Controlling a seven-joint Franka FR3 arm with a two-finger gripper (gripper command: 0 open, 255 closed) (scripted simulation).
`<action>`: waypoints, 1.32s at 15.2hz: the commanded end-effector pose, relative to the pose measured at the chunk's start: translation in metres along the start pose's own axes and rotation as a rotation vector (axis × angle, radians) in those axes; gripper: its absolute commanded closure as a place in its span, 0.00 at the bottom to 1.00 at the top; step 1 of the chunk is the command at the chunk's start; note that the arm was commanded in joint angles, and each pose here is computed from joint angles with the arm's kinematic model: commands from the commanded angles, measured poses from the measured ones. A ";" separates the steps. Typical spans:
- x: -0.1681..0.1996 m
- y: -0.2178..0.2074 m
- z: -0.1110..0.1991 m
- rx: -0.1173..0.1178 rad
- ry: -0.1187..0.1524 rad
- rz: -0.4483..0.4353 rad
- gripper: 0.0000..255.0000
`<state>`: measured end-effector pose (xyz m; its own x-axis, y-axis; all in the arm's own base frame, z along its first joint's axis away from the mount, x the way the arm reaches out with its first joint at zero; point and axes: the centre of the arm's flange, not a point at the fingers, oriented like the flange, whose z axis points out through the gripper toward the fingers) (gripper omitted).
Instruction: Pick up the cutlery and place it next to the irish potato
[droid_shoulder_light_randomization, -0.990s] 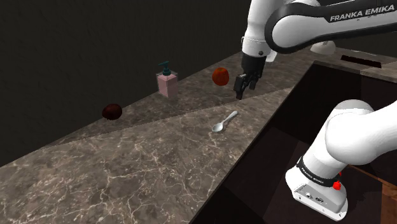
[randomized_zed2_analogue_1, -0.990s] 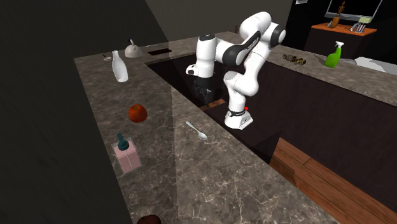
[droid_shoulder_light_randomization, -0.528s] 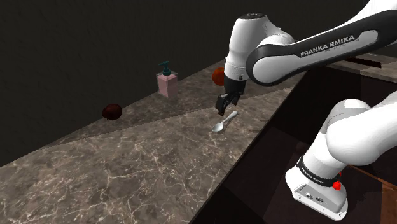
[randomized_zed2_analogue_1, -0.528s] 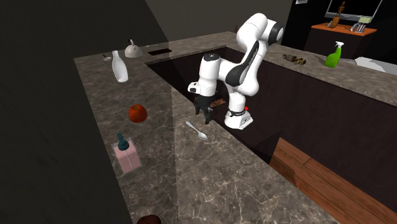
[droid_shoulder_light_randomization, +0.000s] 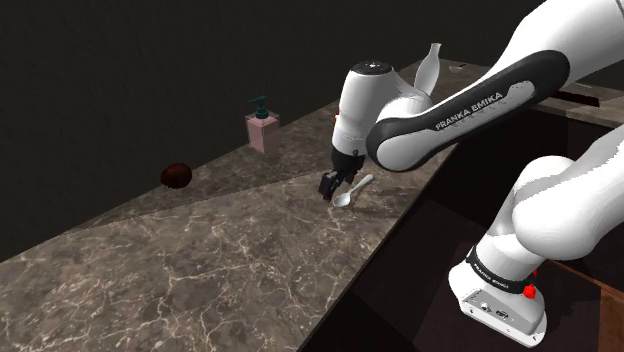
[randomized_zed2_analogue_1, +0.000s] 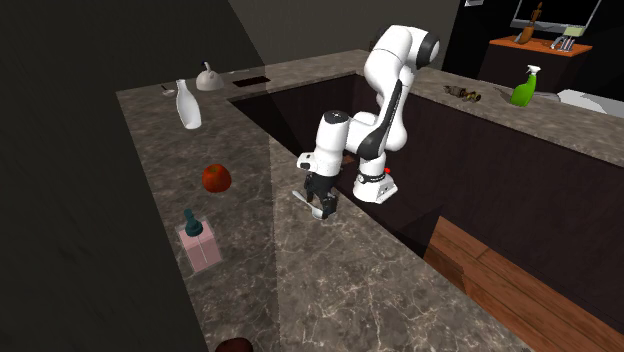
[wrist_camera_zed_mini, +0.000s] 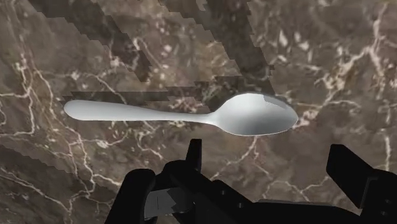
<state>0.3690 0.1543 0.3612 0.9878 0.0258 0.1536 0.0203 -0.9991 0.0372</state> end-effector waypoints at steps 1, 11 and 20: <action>0.001 0.001 0.011 0.001 0.002 0.000 0.00; 0.001 0.001 0.030 0.001 0.002 0.000 0.00; 0.001 0.001 0.030 0.001 0.002 0.000 1.00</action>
<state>0.3743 0.1527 0.3322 0.9875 0.0261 0.1554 0.0207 -0.9991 0.0363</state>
